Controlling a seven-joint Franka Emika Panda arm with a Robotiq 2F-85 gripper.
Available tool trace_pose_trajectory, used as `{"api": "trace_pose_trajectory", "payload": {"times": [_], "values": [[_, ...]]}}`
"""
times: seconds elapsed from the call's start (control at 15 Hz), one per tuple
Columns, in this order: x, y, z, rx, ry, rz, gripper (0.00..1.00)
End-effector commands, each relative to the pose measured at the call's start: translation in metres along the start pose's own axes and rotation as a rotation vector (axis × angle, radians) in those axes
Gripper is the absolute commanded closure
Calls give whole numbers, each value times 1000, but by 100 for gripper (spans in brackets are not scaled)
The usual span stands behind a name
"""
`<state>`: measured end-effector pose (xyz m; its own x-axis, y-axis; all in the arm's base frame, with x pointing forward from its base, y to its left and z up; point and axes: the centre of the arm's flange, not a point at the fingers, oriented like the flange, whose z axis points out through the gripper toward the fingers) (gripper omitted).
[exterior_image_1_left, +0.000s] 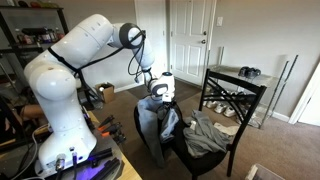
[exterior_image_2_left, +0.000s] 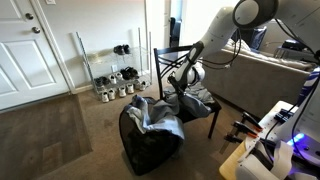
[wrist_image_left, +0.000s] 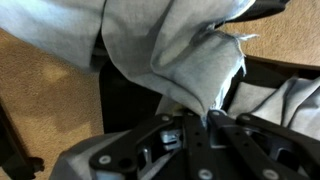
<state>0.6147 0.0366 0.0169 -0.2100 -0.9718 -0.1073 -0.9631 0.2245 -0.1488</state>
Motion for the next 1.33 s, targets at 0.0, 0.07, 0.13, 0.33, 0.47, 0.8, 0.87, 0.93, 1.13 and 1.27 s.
{"api": "trace_pose_trajectory", "payload": {"times": [0.0,0.07,0.13,0.33,0.47,0.8,0.87,0.93,1.13,1.27], "values": [[-33,9,-44,37,-14,-171,99],[-45,5,-52,44,-20,-212,99],[-55,3,-55,52,-25,-252,99],[-86,-11,-68,72,-47,-367,99],[-109,-18,-75,78,-70,-450,99],[-170,-38,-86,78,-116,-642,99],[-183,-38,-89,66,-130,-683,99],[-194,-37,-89,55,-146,-724,99],[-233,-27,-97,64,-236,-868,99],[-253,-20,-96,72,-242,-900,99]]}}
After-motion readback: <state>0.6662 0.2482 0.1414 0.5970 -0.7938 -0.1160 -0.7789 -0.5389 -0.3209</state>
